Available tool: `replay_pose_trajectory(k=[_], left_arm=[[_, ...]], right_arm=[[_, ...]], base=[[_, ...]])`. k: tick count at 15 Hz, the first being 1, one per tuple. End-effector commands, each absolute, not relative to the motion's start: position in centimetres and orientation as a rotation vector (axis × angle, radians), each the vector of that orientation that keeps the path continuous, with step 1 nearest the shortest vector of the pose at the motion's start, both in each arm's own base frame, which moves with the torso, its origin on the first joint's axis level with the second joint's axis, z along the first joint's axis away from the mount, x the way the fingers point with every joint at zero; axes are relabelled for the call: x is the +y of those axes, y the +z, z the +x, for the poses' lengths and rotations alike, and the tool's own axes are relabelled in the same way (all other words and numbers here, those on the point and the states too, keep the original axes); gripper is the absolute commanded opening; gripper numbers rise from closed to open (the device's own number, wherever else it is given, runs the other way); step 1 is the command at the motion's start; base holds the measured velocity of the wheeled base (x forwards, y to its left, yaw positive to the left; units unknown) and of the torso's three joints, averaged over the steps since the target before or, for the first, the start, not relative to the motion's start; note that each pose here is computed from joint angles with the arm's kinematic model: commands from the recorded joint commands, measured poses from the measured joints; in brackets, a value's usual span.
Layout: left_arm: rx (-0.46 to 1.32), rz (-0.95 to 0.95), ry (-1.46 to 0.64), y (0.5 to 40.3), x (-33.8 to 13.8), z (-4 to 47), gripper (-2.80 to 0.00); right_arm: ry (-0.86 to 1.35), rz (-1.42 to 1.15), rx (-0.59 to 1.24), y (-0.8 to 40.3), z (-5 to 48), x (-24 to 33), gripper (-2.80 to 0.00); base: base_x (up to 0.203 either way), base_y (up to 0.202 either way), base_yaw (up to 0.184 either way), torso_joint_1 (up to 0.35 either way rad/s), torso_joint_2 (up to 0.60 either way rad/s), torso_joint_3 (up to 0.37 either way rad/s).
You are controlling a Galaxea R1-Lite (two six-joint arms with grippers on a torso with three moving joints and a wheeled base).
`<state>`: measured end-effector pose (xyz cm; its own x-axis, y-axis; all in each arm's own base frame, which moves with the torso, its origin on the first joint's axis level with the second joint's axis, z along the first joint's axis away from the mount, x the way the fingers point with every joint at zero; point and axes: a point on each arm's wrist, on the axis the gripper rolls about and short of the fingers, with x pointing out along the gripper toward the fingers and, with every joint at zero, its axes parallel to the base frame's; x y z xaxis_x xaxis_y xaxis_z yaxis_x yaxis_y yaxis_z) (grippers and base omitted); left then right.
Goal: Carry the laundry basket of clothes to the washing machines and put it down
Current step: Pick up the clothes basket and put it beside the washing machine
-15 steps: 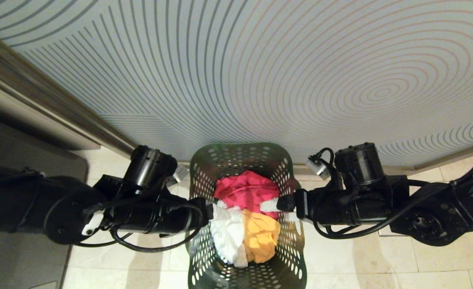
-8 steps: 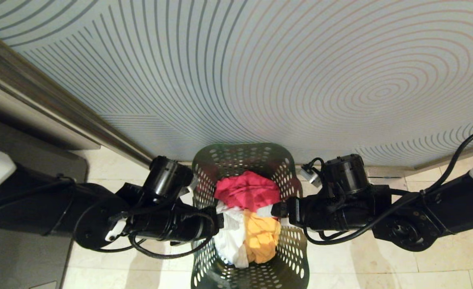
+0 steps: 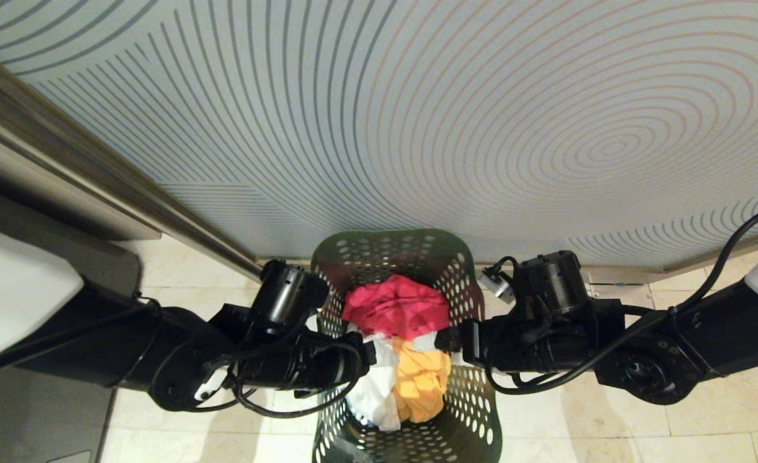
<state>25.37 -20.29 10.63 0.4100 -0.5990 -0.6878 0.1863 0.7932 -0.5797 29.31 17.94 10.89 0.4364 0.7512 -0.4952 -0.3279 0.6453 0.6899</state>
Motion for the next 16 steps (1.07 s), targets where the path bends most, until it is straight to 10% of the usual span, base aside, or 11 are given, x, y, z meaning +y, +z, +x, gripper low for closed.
replay_pose_trajectory(k=[1,16], left_arm=[[1.061,-0.447,-0.505,9.8,-20.5,25.5,-2.8],[1.05,-0.439,-0.555,10.7,-21.3,24.3,-2.8]], right_arm=[[0.719,0.553,0.88,11.0,29.4,18.0,0.0],[0.725,0.544,0.915,12.1,27.4,17.7,0.0]], base=[[0.0,0.0,0.0,0.0,0.0,0.0],[0.0,0.0,0.0,0.0,0.0,0.0]])
